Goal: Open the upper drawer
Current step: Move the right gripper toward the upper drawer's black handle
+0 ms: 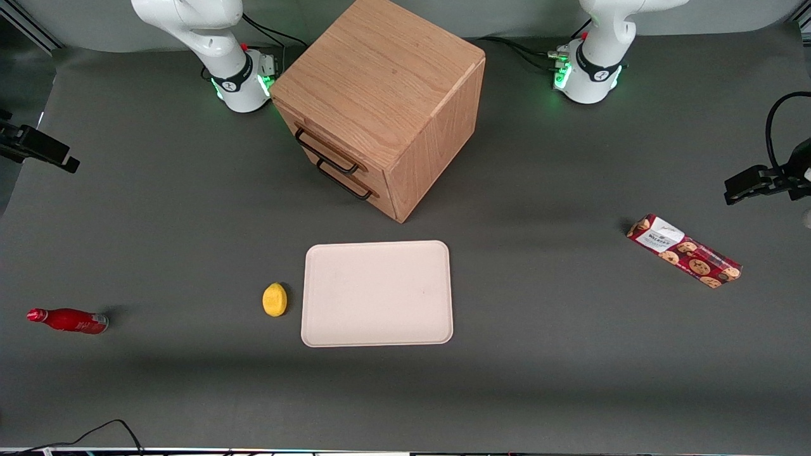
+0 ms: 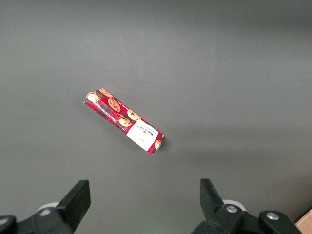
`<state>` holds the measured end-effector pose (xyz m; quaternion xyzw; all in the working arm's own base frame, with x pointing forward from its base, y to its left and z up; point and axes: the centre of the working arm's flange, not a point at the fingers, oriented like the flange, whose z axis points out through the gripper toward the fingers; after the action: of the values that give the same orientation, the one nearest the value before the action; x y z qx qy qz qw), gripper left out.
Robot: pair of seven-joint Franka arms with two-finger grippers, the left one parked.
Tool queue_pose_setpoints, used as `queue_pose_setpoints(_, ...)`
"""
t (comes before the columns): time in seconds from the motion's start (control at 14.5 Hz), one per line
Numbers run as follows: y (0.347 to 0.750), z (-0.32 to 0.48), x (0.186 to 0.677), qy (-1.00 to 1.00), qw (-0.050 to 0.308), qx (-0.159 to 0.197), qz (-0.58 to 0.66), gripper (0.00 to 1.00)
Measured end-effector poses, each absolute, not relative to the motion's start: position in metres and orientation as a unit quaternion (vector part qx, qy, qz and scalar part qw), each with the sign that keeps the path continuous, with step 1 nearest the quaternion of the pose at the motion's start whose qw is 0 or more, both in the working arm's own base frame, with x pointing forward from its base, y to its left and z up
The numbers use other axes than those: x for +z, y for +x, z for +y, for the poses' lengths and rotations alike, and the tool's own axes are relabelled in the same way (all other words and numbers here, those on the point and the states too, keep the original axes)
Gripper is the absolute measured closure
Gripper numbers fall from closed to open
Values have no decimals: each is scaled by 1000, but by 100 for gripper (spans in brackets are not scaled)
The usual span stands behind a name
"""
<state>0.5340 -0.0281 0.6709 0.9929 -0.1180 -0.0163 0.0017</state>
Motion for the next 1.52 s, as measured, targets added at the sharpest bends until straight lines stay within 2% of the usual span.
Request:
queue_pose_setpoints(0.34,535,-25,669,993,-3,-15,-115,0)
queue_pose_setpoints(0.69,536,-9,652,994,-7,-34,-101,0)
queue_pose_setpoints(1.1,530,118,604,998,-6,-54,19,0)
queue_pose_setpoints(1.52,505,204,550,985,-1,-73,158,0)
